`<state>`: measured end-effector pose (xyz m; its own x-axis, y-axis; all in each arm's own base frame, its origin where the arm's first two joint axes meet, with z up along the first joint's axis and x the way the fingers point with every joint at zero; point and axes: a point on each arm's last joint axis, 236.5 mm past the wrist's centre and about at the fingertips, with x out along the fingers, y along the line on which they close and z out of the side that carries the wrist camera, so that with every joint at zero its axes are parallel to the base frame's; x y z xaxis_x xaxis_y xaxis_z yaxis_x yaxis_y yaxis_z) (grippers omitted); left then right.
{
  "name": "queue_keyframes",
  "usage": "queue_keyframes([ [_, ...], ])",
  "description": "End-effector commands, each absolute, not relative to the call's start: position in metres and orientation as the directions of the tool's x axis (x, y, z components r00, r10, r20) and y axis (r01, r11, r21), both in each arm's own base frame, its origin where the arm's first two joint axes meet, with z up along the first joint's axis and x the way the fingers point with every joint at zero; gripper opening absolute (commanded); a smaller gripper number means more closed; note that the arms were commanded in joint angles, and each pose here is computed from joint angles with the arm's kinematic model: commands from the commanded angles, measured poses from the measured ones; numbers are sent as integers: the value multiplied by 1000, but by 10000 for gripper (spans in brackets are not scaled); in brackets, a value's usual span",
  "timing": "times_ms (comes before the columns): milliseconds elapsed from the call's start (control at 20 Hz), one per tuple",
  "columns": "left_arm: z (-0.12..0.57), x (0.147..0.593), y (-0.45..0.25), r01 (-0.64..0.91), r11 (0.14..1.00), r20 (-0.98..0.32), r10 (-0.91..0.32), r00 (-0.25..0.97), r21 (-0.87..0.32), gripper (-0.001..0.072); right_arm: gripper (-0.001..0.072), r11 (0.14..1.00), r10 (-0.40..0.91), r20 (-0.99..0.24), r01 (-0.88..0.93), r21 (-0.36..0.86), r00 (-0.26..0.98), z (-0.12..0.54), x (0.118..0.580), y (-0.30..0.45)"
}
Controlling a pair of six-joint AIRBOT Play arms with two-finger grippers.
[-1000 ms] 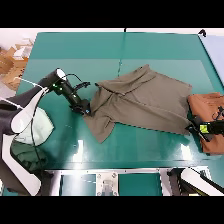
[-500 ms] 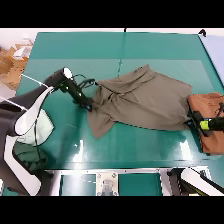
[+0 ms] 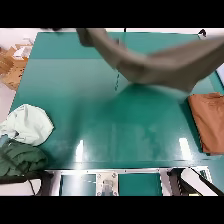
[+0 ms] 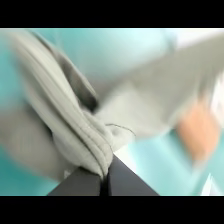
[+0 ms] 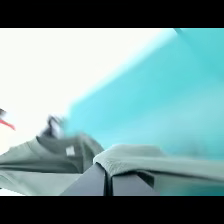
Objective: Fold the shirts.
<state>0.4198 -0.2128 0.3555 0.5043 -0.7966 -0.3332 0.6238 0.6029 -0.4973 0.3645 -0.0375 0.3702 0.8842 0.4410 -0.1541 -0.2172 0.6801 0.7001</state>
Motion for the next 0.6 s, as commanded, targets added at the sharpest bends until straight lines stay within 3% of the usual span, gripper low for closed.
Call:
queue_keyframes([
  [0,533,334,-162,673,603,112,-703,702,-428,26,15,704,491,124,-476,527,862,522,296,31],
  [150,602,255,-131,667,682,315,-589,744,-300,27,15,752,445,187,-479,452,876,566,258,51],
  [300,622,205,-117,601,773,375,-506,777,-201,27,14,786,407,174,-441,433,897,568,246,56],
  [450,619,207,-93,481,859,360,-399,844,-175,27,15,833,337,82,-337,439,938,544,256,37],
  [550,588,238,-90,449,868,243,-399,884,-211,27,14,821,323,39,-301,484,946,526,268,21],
])
